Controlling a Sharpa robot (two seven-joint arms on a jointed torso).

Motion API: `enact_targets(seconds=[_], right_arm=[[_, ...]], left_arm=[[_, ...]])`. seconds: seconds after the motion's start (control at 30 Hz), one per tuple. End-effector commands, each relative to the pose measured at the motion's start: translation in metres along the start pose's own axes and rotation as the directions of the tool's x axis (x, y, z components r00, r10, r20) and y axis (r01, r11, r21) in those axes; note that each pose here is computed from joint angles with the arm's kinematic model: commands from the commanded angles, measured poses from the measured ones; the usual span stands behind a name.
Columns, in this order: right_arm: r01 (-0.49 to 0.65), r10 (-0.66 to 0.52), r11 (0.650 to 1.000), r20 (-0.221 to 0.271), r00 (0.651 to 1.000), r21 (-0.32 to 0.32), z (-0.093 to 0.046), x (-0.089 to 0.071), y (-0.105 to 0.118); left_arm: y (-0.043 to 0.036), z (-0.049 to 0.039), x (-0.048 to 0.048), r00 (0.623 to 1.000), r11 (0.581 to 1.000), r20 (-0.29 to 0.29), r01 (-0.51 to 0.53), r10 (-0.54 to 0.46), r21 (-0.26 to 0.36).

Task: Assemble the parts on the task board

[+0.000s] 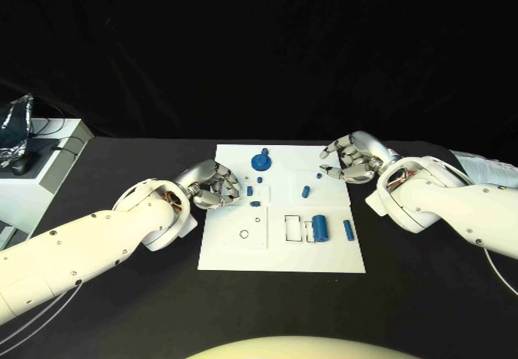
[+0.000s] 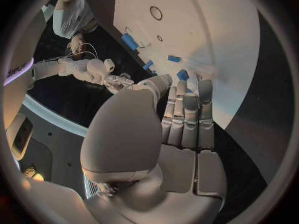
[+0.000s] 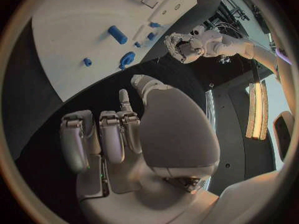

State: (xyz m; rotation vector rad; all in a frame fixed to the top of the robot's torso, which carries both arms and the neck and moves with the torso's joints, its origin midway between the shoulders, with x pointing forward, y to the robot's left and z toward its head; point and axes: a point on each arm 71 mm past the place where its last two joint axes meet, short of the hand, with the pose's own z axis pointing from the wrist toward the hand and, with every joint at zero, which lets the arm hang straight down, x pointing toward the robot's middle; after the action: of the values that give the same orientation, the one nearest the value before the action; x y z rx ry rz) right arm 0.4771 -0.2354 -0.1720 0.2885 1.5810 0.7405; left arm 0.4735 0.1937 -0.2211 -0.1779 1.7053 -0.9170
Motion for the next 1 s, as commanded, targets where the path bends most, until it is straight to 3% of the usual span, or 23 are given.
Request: enact_targets(seconds=[0.03, 0.23, 0.4, 1.0], right_arm=[[0.011, -0.011, 1.0, -0.004, 1.0, -0.017, 0.0, 0.001, 0.002], [0.011, -0.011, 1.0, -0.007, 1.0, -0.018, 0.0, 0.002, 0.003], [0.012, -0.012, 1.0, -0.008, 1.0, -0.02, 0.0, 0.002, 0.003], [0.013, -0.013, 1.0, -0.011, 1.0, -0.025, 0.001, 0.004, 0.006]], left_arm=[[-0.0115, 0.0015, 0.0052, 0.997, 0.994, -0.025, -0.076, 0.078, 0.073], [-0.0252, 0.0043, 0.0115, 0.979, 0.974, -0.014, -0.199, 0.202, 0.111], [-0.0329, 0.0082, 0.019, 0.956, 0.952, -0.027, -0.289, 0.293, 0.103], [-0.0383, 0.0228, 0.0378, 0.91, 0.918, -0.142, -0.396, 0.389, -0.024]])
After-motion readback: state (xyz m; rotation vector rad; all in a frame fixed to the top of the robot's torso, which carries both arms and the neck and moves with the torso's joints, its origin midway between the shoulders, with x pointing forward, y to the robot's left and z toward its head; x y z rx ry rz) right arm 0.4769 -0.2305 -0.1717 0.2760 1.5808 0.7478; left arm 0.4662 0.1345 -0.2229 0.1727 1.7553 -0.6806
